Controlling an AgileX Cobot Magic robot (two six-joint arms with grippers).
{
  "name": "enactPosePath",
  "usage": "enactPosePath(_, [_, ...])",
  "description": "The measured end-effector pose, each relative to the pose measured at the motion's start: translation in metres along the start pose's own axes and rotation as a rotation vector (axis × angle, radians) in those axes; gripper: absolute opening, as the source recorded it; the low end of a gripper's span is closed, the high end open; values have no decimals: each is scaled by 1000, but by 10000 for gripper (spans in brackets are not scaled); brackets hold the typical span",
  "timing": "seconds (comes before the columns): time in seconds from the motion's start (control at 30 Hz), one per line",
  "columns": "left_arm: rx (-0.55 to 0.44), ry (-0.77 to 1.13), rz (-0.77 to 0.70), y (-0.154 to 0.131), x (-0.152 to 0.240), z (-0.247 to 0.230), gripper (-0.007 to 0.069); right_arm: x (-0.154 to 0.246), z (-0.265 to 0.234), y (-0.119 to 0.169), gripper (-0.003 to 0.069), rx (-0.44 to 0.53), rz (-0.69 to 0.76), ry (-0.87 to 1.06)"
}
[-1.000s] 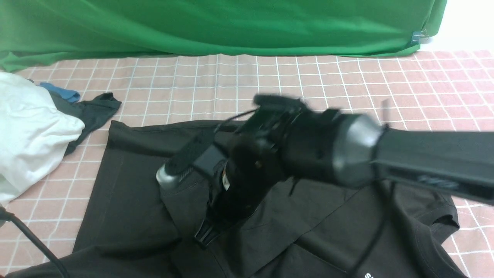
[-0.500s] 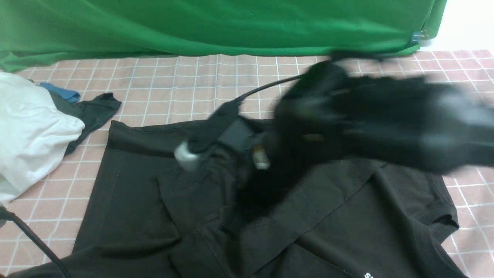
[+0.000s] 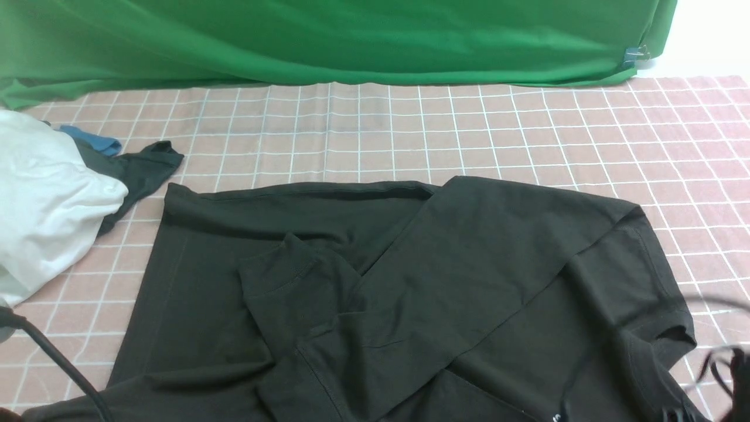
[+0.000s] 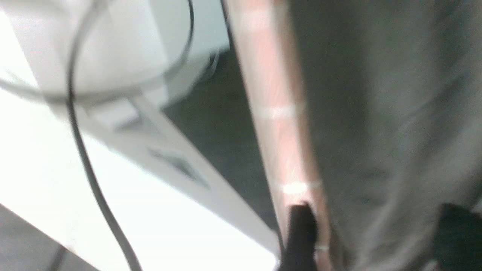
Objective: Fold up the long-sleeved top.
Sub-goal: Use both arms simultaneously to clamp the lower edge of the clothing fabric
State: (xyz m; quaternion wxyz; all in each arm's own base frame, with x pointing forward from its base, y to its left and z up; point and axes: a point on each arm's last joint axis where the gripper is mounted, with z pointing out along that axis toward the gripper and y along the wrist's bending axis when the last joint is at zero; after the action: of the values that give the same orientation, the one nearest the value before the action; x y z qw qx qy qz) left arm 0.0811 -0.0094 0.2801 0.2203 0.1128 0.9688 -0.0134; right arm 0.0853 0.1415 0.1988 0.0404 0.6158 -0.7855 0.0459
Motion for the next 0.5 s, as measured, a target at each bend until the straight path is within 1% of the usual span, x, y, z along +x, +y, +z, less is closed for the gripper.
enactPosePath(0.03, [1,0,0,0,0,0,38,1,2,0,544,0,-4,1])
enactPosePath(0.1, [2,0,-1,0,0,0,38,8,16,2,575,5,-45,21])
enactPosePath(0.2, [3,-1,1,0,0,0,38,15,26,3,568,19,-69,43])
enactPosePath(0.37, [9,-3,-2,-1,0,0,38,15,30,-5,559,98,-88,74])
enactPosePath(0.5, [22,-4,20,-3,0,0,38,13,35,-5,552,82,-88,108])
